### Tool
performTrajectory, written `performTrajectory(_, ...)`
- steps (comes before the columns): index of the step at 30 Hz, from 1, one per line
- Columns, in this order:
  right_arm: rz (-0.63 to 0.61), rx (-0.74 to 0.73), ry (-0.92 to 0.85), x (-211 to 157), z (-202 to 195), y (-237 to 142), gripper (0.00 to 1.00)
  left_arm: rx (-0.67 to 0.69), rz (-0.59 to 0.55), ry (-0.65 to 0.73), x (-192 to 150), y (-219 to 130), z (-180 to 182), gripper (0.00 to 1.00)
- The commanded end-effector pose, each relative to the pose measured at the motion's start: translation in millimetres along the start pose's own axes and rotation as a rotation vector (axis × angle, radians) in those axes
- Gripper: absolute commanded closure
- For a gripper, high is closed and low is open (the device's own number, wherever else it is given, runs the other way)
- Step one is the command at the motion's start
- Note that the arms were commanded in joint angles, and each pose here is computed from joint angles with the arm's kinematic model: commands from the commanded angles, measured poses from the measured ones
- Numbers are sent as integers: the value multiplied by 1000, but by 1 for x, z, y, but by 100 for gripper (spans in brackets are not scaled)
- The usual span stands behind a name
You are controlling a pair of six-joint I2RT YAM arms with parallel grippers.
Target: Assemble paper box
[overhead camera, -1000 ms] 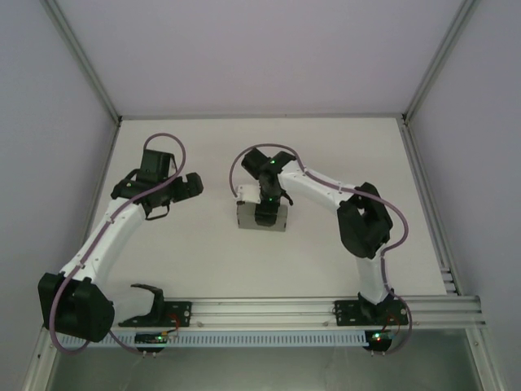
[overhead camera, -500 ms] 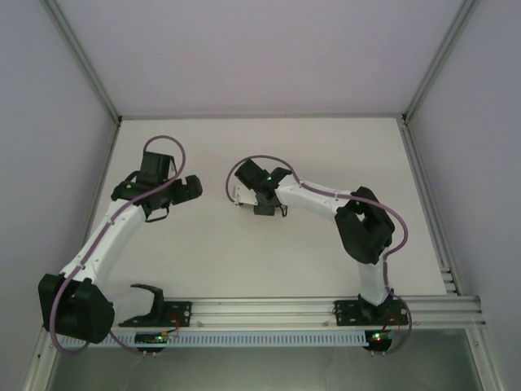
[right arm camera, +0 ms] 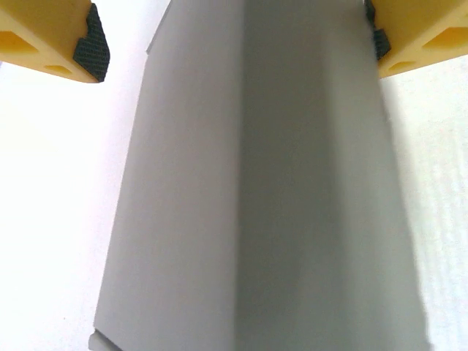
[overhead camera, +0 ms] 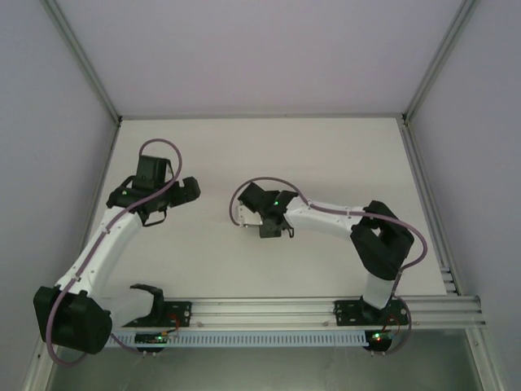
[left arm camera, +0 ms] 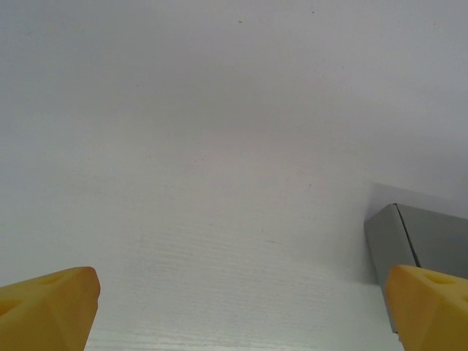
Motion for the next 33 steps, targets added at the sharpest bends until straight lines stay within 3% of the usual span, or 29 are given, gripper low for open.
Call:
performTrajectory(1,40,36,16,-16,15,-8,9,22,-12,-4,-1,-6,6,0)
performTrajectory(11,-64,83,120,-15,22,-52,1,11,-34,-2,-4,-8,7,0)
performTrajectory(15,-157,19,257,-21,-2,-78,1,11,-58,4,-3,-10,7,0)
performTrajectory(19,-271,-27,525,-39,-46,-102,1,35,-120,5,5,-6,9,1)
performTrajectory(23,-350,-75,912,-78,-97,-115,1,97,-237,7,20,-1,17,0)
performTrajectory(29,-321,-140,1347,-153,-135,-104,1,193,-455,91,34,17,37,1)
performTrajectory(33,-302,-120,1531,-193,-145,-84,1,234,-507,80,35,34,64,0)
Point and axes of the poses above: each hand's point on the last joint's axis, 136 mm out from that joint toward the fingers, its own y axis out along the fingers, its own z axis along the line the jaws close on, x = y × z, the point moved 6 cm from there along -y, back along the fingers, and after that the axes turned 9 degrees about y, right-handed, at the moved point
